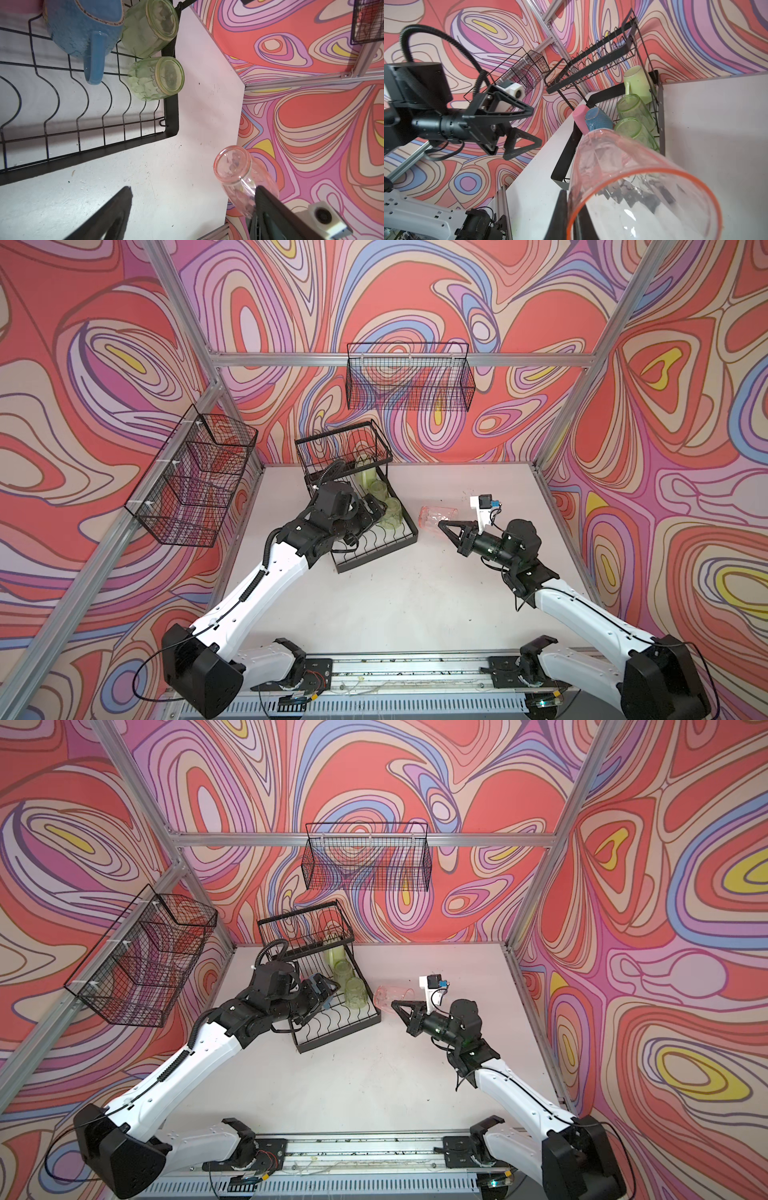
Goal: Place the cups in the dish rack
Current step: 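Lift the pink glass toward the rack while the left gripper approaches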
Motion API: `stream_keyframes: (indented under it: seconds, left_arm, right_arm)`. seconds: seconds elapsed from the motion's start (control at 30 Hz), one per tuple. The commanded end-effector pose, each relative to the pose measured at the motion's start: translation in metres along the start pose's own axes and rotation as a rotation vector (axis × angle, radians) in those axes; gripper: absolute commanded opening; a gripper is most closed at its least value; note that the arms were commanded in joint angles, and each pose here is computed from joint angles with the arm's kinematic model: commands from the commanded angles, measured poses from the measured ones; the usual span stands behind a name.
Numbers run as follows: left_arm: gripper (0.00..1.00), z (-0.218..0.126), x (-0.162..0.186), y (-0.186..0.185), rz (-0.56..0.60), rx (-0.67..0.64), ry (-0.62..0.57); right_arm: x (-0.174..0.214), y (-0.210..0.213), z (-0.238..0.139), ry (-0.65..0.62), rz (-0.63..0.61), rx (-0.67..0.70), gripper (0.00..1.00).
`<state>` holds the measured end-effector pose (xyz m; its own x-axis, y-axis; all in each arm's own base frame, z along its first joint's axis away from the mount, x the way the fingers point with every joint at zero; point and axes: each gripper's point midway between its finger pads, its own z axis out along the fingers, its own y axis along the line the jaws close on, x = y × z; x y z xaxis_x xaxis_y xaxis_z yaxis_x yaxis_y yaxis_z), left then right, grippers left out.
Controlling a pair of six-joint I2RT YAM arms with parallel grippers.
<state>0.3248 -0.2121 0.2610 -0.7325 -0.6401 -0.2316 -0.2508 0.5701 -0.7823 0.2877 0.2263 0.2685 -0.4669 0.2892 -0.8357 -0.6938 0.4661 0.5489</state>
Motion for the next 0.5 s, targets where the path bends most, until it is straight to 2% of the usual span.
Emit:
stream_keyframes:
  seconds: [0.0, 0.23, 0.47]
  left_arm:
    - [0.95, 0.002, -0.008, -0.023, -0.094, 0.101, -0.041]
    - [0.96, 0.008, 0.002, -0.024, -0.269, 0.245, -0.013]
    - [0.98, -0.025, 0.004, -0.017, -0.389, 0.259, -0.063]
  right_arm:
    - [-0.008, 0.027, 0.004, -0.059, -0.107, -0.091, 0.00]
    - [0.016, 0.046, 0.015, -0.026, -0.236, -0.059, 0.00]
    - [0.010, 0.063, 0.018, -0.056, -0.257, -0.051, 0.00]
